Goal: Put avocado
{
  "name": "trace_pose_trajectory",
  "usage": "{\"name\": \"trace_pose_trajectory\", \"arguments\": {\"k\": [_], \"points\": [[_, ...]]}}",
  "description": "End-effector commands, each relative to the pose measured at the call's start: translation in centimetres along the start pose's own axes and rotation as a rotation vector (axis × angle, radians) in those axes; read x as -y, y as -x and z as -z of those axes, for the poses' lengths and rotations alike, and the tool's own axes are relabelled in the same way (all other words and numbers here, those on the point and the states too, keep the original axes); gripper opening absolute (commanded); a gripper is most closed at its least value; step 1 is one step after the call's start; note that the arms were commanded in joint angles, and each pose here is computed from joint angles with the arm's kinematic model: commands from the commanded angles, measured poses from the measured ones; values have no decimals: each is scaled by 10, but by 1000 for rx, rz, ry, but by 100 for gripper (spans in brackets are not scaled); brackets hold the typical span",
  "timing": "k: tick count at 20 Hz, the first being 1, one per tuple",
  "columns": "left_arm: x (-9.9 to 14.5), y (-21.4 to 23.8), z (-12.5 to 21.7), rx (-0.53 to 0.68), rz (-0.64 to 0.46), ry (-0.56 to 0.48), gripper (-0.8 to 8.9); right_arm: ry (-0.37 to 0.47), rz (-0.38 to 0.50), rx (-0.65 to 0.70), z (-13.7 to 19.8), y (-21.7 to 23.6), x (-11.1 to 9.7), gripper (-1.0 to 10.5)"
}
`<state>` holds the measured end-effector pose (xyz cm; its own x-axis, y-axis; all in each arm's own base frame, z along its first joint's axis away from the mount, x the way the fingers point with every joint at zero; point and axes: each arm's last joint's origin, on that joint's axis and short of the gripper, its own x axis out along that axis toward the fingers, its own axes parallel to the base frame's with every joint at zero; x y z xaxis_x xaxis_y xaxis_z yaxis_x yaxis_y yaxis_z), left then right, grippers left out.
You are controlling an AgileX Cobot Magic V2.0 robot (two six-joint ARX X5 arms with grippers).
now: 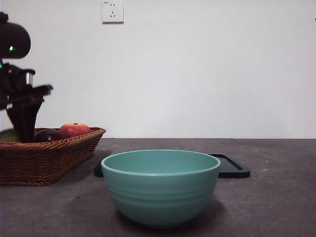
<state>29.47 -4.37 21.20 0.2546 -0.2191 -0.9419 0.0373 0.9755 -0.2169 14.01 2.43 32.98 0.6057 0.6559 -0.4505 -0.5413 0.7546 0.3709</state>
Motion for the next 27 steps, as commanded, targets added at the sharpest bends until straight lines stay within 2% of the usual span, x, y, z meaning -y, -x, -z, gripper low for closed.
{"name": "trace_pose_trajectory", "arguments": {"k": [1,3,7,11,15,20,23,27], "points": [[9,24,-11,33,5,-23,203,-2,-4,10,-4,1,-1,554],[21,51,-9,70,19,-52,203,-3,-4,10,-4,1,-1,554],[61,92,17,161,147,-181,202,-4,-3,10,-4,1,-1,554],[105,97,48,80,213,-295,203,-4,-4,10,-4,1,-1,554],[152,85,70,28,278,-440,203,-3,-4,10,-4,1,-1,554],[201,49,91,-50,302,-575,202,-3,-4,10,-4,1,-1,555],[220,20,101,-71,230,-634,202,-4,-4,10,-4,1,-1,555],[230,-12,107,-128,171,-669,202,-4,-2,10,-4,1,-1,554]]}}
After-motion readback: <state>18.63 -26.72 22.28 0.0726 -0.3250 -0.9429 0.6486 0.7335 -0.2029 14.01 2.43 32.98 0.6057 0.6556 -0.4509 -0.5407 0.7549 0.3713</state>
